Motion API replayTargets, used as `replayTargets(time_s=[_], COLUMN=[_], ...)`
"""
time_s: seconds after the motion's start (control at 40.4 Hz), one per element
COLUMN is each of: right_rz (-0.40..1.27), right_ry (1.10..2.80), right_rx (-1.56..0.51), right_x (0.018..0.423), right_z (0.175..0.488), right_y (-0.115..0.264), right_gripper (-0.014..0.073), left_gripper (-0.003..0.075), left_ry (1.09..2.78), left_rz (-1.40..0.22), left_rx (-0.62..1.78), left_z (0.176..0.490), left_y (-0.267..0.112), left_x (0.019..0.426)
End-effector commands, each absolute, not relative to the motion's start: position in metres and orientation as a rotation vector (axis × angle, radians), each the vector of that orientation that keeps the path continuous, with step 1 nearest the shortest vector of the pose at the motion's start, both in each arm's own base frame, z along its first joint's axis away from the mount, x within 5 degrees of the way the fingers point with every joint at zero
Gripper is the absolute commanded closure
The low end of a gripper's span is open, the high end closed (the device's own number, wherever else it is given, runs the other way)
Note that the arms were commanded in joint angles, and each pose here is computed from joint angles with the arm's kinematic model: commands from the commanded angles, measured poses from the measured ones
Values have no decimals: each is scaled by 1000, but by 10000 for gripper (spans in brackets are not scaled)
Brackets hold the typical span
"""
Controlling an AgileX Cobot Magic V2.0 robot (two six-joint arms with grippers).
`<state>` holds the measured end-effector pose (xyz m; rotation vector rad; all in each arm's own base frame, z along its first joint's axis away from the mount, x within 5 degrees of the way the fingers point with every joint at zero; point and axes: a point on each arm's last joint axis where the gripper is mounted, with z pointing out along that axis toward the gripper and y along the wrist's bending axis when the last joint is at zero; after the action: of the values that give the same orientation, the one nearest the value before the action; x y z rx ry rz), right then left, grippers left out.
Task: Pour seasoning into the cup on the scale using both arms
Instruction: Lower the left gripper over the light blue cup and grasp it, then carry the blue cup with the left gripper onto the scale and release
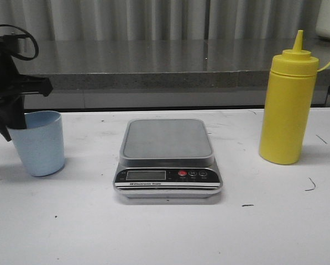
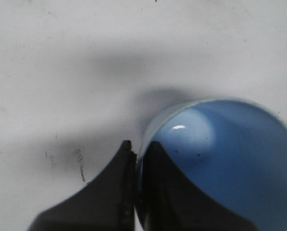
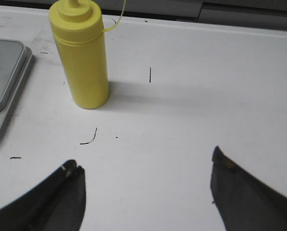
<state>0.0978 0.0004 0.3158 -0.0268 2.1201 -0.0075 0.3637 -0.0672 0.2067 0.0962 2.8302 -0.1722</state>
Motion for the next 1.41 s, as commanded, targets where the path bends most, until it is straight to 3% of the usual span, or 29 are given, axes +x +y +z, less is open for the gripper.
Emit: replayTargets(time_s=[0.0,0.247,0.371,0.544,1.188,1.286,1.385], right_rz=[-33,-33,-33,-33,-33,-33,-33], right_ry=[2039,2039,2039,2039,2039,2039,2039], right_rx=[-37,-37,-37,-37,-37,-37,-37], right_x=[102,102,102,102,102,102,102], right_z=[328,328,328,328,328,328,328], right_y=[-1,-1,-1,-1,-1,-1,-1], right_gripper=[34,34,34,34,34,34,34], left_gripper=[740,740,741,741,733,641,460], left_ry=[2700,2530,2474,2496,2566,2569,2568], left_rz=[-207,-311,-335,-338,-266,-271,-277], left_rx=[117,386,530,631,632,631,629], left_z=[246,319,326,312,286,286,289], left_y=[-76,-149,-196,-240,-248,-248,-247], left_x=[362,347,348,368,386,385,384])
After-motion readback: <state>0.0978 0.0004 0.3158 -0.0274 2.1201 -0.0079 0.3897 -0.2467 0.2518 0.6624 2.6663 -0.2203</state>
